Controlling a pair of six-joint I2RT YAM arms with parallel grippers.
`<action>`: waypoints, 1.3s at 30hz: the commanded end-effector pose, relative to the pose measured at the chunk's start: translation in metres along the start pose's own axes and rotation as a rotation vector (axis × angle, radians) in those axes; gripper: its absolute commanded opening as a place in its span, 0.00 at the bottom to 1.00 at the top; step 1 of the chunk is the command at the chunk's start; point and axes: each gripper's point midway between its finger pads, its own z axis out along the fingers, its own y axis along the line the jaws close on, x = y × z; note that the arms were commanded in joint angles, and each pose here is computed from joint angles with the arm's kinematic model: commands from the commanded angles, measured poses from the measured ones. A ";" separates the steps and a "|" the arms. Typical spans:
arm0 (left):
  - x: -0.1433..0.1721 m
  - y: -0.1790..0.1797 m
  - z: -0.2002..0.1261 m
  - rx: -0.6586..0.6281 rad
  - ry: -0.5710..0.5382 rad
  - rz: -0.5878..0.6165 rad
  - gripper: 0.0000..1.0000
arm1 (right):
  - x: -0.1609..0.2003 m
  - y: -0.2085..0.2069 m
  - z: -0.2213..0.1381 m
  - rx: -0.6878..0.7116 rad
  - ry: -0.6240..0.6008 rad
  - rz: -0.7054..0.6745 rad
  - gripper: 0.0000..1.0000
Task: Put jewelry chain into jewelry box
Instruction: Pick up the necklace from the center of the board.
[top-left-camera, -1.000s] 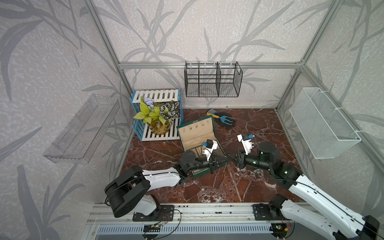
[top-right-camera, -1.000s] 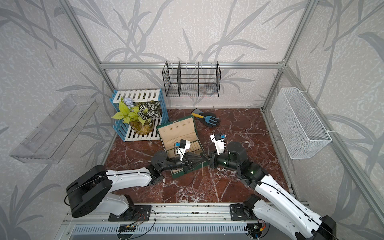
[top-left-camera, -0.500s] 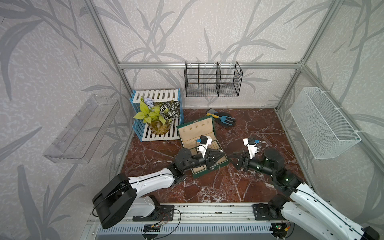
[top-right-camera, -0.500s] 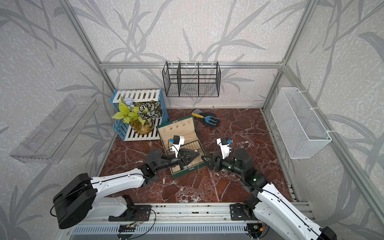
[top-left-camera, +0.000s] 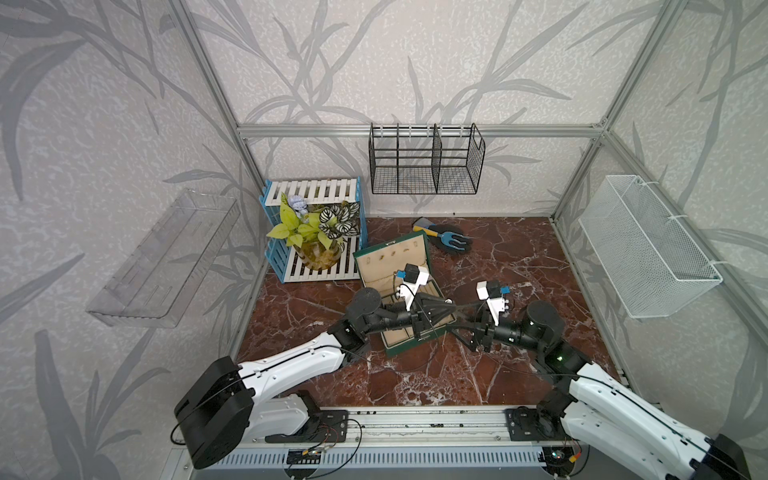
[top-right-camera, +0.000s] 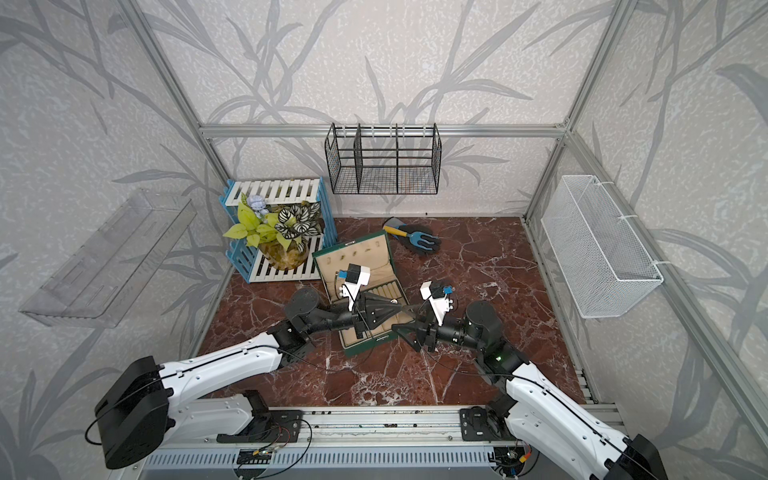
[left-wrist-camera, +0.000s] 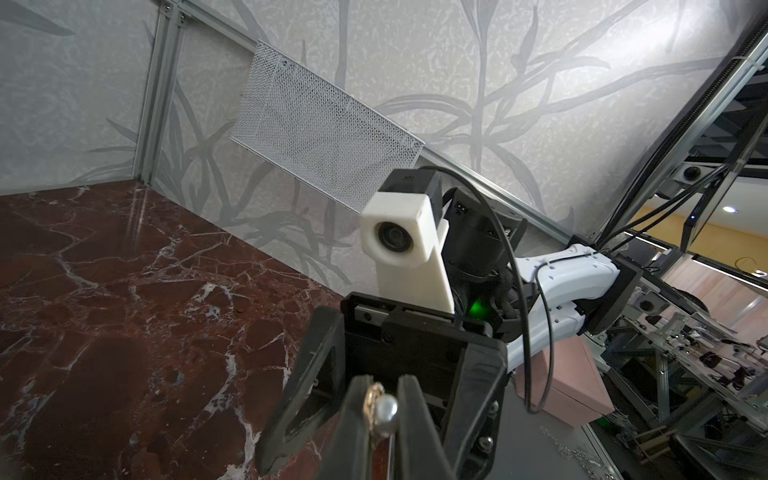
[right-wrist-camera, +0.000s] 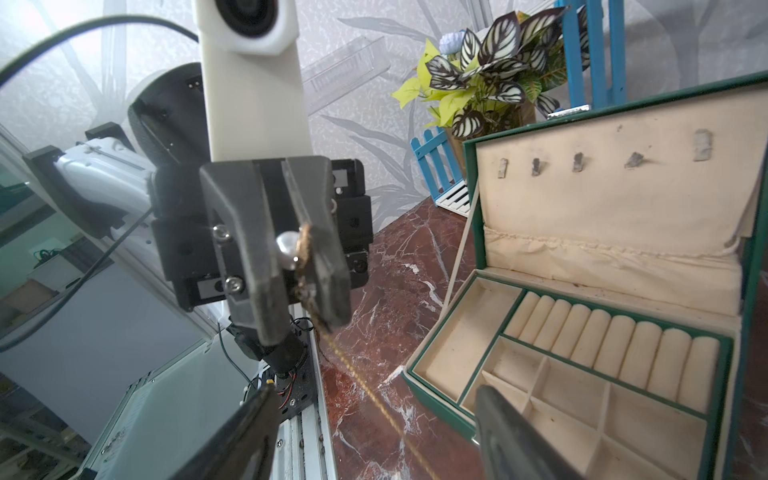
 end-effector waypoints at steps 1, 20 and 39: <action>-0.017 -0.018 0.001 0.067 -0.021 0.011 0.00 | -0.006 0.018 0.003 -0.094 0.000 -0.057 0.76; -0.017 0.030 -0.018 -0.156 -0.119 -0.085 0.00 | -0.001 0.030 0.008 -0.158 0.050 0.044 0.08; 0.035 0.089 -0.050 -0.375 -0.110 -0.237 0.00 | 0.018 -0.041 0.013 0.206 0.125 0.057 0.00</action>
